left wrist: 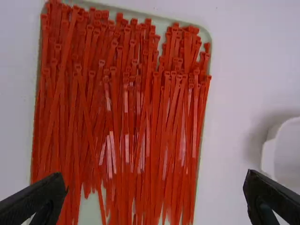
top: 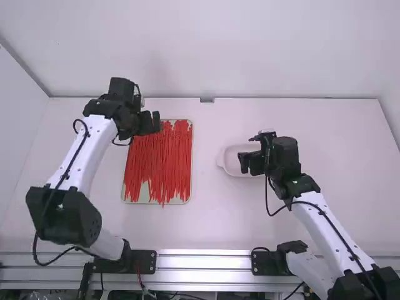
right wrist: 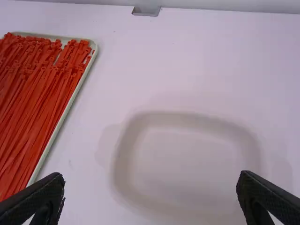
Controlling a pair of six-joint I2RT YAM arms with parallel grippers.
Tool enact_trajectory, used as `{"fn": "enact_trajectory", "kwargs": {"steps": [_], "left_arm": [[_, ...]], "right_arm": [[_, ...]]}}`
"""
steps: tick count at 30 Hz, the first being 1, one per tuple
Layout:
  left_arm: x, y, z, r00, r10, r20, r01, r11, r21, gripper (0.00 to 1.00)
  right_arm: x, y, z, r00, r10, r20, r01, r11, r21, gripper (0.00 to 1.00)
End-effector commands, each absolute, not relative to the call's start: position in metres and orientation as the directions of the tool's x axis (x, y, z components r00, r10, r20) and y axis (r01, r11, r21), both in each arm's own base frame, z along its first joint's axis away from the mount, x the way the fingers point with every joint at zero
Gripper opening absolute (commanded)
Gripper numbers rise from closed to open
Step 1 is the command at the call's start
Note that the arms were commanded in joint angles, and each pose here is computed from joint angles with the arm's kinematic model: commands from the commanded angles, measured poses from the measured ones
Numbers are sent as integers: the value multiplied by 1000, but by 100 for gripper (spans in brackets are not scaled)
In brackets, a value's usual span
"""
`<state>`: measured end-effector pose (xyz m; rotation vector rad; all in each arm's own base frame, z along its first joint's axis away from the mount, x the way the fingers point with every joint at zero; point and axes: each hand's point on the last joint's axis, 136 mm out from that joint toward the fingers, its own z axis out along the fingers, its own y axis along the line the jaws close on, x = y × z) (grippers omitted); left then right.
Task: Fasten the cable tie
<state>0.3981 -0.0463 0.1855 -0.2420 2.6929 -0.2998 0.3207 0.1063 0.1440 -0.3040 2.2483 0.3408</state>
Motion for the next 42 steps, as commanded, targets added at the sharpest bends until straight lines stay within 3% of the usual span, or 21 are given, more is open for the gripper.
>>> {"fn": "enact_trajectory", "kwargs": {"steps": [1,12,18,30,42], "left_arm": [[411,-48,176,-911,-194,-364,-117,968,-224,100],[455,-58,146,-922,-186,-340,-101,962,-252,98],[478,-91,147,-904,-156,-398,-4,934,-357,96],[496,-133,124,-897,-133,-422,34,930,-366,92],[514,-146,64,-912,-155,-380,-5,930,-368,84]], "right_arm": [[328,109,159,-610,-99,-786,-334,932,142,98],[328,109,159,-610,-99,-787,-334,932,142,98],[327,109,158,-615,-99,-782,-334,931,145,98],[325,108,155,-625,-102,-774,-331,933,144,98],[325,108,155,-626,-102,-773,-330,933,144,98]]}}
